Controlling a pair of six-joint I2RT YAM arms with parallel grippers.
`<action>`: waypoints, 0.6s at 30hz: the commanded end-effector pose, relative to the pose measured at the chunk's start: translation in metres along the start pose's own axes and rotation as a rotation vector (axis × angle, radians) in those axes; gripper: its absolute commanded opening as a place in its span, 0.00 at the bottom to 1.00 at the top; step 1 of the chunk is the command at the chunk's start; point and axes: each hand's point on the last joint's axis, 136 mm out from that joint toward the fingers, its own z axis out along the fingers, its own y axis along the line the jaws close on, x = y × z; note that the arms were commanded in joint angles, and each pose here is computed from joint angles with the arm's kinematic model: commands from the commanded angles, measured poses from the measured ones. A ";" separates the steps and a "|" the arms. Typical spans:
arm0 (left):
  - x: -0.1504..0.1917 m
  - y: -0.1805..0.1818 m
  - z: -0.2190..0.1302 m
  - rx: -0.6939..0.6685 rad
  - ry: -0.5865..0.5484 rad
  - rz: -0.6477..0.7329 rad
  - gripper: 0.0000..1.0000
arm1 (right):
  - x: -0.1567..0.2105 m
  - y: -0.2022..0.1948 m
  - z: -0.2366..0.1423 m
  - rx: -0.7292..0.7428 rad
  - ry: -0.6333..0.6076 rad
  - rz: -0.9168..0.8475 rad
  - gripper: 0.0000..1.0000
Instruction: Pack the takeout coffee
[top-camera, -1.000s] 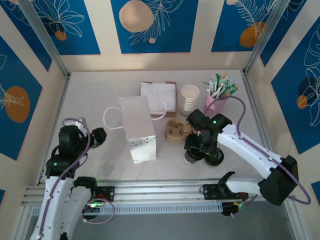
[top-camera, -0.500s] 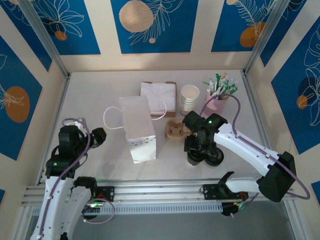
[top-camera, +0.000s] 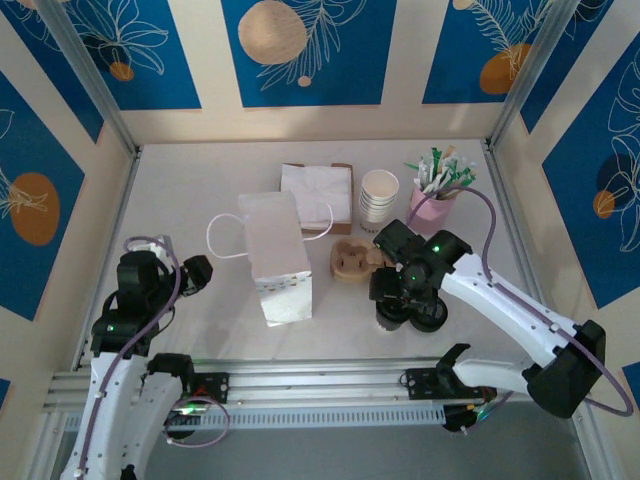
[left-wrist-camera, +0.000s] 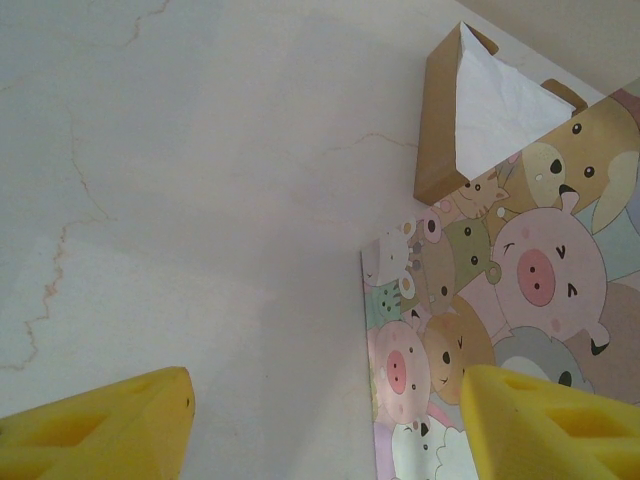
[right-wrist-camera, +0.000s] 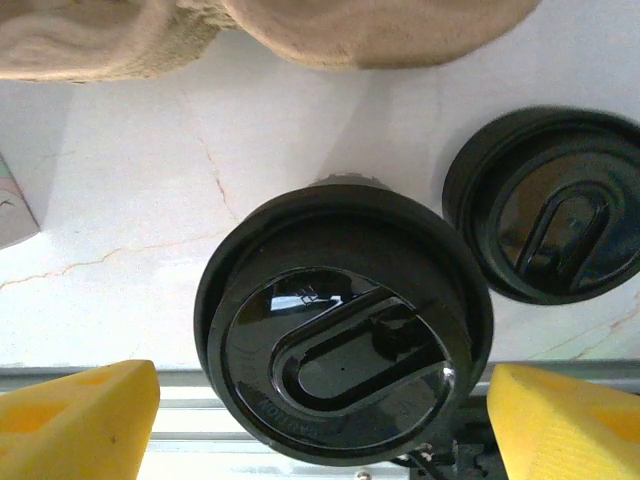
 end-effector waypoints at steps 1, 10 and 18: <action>-0.001 0.000 0.002 0.009 -0.001 0.001 0.71 | -0.017 0.002 -0.024 -0.019 -0.123 -0.123 0.89; -0.003 -0.001 -0.001 0.016 -0.017 0.002 0.72 | -0.001 0.060 -0.046 -0.361 -0.231 -0.791 0.58; -0.001 -0.003 0.000 0.029 -0.011 0.000 0.72 | -0.011 0.051 -0.044 -0.366 -0.218 -1.016 0.64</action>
